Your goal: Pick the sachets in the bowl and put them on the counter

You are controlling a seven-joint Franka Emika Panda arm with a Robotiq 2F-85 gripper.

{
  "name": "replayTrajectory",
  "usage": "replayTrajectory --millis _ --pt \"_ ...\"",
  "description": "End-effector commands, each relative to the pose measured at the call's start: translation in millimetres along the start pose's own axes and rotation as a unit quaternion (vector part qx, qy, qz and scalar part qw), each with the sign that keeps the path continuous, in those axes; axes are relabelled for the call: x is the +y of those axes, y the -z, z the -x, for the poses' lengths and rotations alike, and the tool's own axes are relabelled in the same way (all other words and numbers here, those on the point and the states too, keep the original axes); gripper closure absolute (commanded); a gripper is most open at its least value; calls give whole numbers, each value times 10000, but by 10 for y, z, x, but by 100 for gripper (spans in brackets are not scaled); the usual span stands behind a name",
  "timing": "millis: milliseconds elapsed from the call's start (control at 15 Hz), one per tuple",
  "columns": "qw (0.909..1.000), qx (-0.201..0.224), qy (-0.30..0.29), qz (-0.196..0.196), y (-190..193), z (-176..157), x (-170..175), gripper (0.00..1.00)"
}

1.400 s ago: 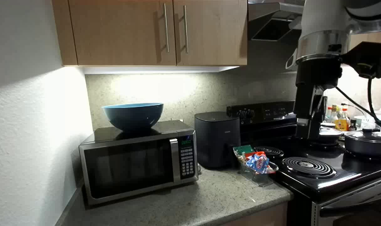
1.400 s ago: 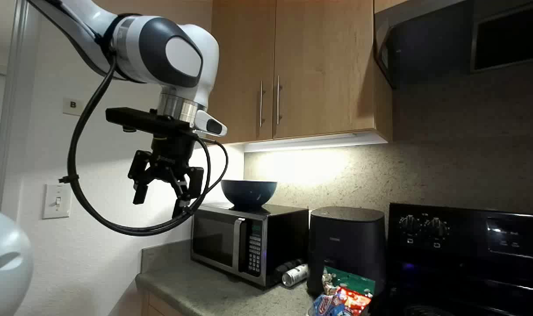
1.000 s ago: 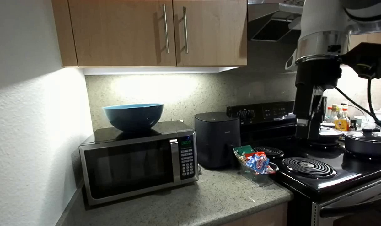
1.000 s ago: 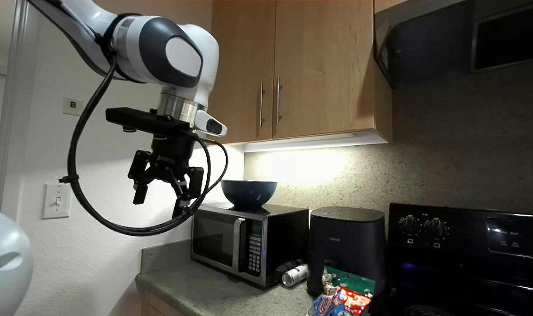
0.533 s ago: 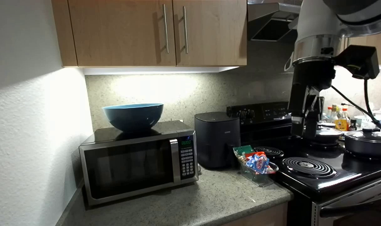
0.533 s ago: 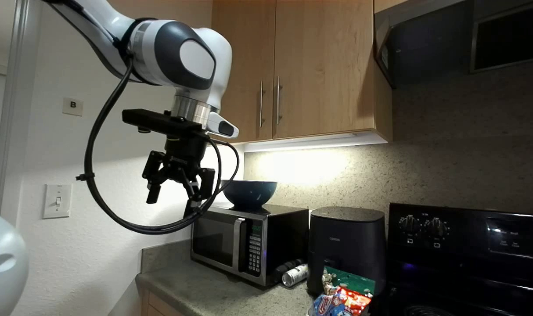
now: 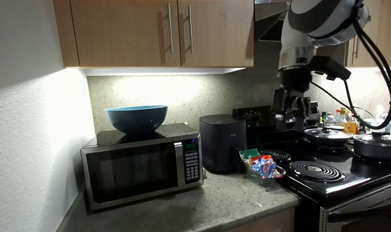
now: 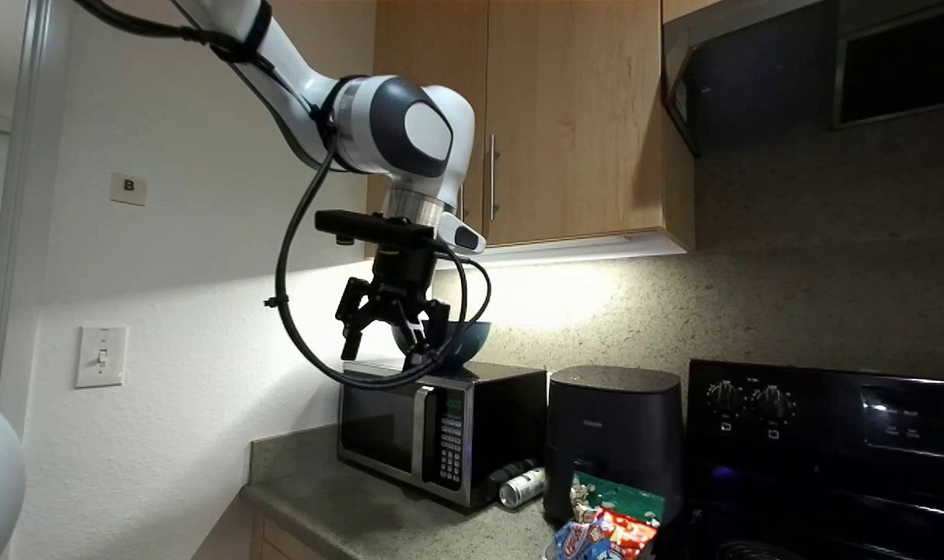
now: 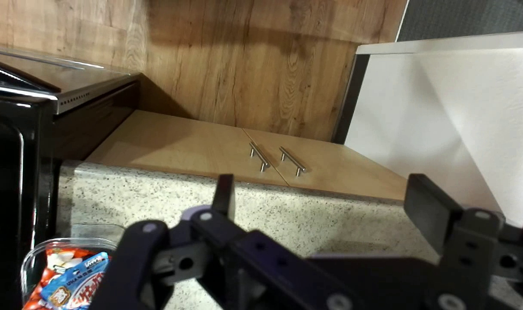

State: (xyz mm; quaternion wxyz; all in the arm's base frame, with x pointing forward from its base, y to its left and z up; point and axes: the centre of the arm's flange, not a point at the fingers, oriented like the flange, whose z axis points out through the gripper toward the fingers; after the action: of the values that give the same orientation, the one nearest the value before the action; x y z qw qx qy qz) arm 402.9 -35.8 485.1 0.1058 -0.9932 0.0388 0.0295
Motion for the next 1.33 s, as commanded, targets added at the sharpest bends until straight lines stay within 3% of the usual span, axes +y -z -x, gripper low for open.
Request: replayTrajectory --millis 0,333,600,1000,1133,1267 --pt "10000 -28 -21 9 -11 -50 13 0" --pt "10000 -51 -22 19 -23 -80 11 0" --pt "9993 272 -218 167 -218 -536 239 0" --pt "9974 375 -555 259 -604 -1110 704 0" --pt "9971 339 -636 248 -614 -963 646 0" --pt "9967 296 -708 275 -679 -1065 730 0"
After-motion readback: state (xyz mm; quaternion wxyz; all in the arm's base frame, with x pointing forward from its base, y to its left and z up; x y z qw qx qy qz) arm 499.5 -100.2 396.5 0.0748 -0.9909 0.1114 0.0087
